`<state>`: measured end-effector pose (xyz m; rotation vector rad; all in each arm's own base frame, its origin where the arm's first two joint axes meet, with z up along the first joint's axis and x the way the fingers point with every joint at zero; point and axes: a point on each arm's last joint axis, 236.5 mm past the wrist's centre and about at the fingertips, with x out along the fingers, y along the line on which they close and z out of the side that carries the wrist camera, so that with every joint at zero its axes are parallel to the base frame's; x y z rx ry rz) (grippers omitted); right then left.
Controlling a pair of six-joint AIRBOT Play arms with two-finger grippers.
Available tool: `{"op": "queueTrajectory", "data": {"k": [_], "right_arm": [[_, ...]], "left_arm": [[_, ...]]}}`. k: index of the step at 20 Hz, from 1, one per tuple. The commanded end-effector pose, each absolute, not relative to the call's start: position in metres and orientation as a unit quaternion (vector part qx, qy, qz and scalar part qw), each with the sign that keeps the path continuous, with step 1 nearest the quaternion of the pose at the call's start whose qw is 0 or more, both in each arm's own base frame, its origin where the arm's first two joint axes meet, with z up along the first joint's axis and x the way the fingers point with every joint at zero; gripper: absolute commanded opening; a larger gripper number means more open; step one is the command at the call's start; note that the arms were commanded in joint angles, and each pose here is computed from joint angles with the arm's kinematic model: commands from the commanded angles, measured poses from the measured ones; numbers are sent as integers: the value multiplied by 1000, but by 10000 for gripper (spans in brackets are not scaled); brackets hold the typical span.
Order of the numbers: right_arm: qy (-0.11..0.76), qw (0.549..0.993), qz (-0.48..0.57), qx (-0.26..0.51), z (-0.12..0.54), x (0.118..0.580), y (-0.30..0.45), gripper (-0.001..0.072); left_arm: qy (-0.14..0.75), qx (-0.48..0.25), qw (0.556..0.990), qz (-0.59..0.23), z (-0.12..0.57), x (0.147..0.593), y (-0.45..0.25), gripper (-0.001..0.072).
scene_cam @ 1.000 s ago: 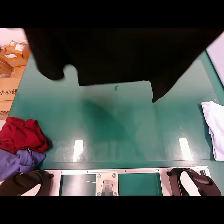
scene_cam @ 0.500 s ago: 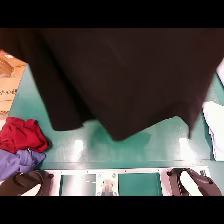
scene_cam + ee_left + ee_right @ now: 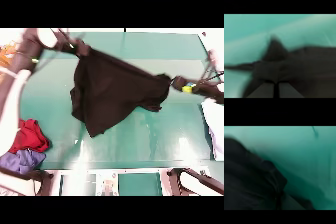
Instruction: Fold the shirts.
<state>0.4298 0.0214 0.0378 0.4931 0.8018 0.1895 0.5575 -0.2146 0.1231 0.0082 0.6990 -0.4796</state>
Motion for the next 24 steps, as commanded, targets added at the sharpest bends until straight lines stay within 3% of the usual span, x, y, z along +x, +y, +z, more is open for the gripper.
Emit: {"op": "queueTrajectory", "data": {"k": [1,4,5,6,7,8,9,10,11,16,21,23,24], "right_arm": [[445,865,50,228,-63,443,14,21],[449,862,45,230,-77,470,5,22],[440,867,46,229,-70,481,2,23],[430,872,50,228,-58,489,-1,100],[420,876,58,229,-42,496,-4,330],[419,875,70,233,-28,499,-8,451],[424,869,82,240,-18,497,-13,444],[433,861,91,250,-11,491,-20,416],[444,851,95,262,-11,483,-28,409],[514,793,103,311,-54,427,-28,411],[553,768,126,299,-93,413,16,394],[556,769,128,288,-102,417,27,209],[558,768,132,285,-102,417,31,56]], "left_arm": [[378,-95,879,-276,33,579,-256,21],[406,-101,864,-281,21,571,-257,24],[425,-109,853,-284,22,564,-256,104],[447,-118,839,-286,25,556,-252,415],[475,-129,822,-284,30,546,-245,507],[501,-131,806,-288,35,535,-237,507],[527,-129,788,-292,42,524,-224,405],[551,-122,770,-299,49,511,-212,145],[568,-117,756,-303,55,501,-201,21],[626,-84,722,-283,59,453,-181,19],[656,-107,709,-236,21,370,-171,20],[651,-154,720,-186,0,334,-161,20],[641,-187,725,-170,-8,319,-162,22]]}}
